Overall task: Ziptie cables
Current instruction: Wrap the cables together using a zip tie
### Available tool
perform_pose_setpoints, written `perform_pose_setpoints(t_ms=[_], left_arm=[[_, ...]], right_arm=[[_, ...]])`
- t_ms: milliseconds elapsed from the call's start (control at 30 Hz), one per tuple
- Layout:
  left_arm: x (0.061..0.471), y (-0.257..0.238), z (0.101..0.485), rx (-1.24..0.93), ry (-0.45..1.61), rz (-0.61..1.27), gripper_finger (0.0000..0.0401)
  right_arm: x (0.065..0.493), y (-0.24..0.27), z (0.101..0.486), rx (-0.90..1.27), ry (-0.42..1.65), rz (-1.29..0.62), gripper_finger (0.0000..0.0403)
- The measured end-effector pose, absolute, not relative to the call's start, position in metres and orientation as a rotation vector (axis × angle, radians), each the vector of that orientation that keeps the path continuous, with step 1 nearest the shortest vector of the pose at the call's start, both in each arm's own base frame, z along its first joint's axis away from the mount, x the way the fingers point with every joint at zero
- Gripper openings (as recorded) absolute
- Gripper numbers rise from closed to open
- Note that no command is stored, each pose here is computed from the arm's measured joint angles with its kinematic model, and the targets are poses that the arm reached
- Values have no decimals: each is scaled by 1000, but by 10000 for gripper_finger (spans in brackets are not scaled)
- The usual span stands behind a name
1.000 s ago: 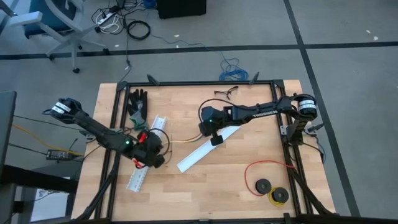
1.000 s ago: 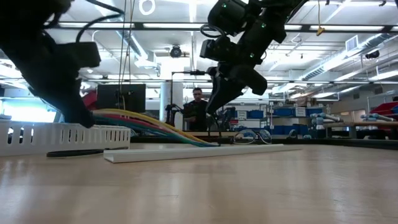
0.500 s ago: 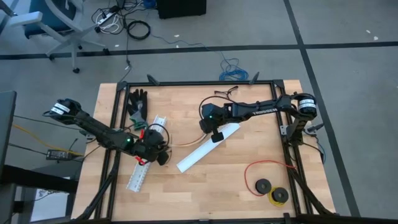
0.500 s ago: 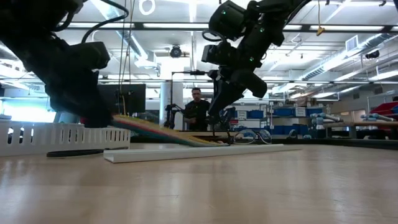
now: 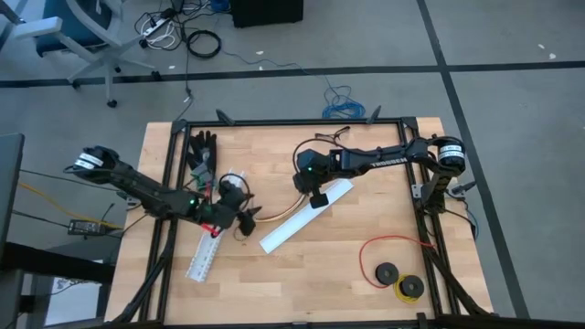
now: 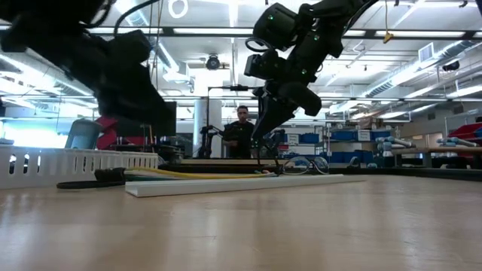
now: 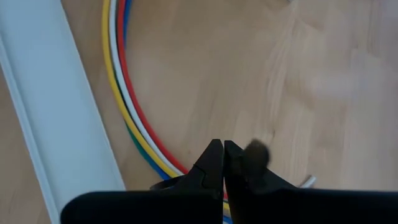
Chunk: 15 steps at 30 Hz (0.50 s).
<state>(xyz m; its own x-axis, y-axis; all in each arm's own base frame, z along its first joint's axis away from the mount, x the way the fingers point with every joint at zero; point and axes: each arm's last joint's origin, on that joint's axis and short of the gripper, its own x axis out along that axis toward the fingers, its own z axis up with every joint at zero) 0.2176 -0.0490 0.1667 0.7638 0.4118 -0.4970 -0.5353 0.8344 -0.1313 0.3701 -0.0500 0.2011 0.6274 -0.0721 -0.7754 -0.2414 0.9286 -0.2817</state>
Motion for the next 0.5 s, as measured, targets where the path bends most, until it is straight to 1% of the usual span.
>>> perform_pose_setpoints(t_ms=[167,267,500], left_arm=[[231,-33,166,-181,435,550,217],[242,-25,168,-115,386,511,206],[265,-8,163,4,266,472,193]], right_arm=[[371,-50,202,-362,886,88,0],[371,-50,202,-353,879,82,0],[372,-50,203,-324,863,85,0]])
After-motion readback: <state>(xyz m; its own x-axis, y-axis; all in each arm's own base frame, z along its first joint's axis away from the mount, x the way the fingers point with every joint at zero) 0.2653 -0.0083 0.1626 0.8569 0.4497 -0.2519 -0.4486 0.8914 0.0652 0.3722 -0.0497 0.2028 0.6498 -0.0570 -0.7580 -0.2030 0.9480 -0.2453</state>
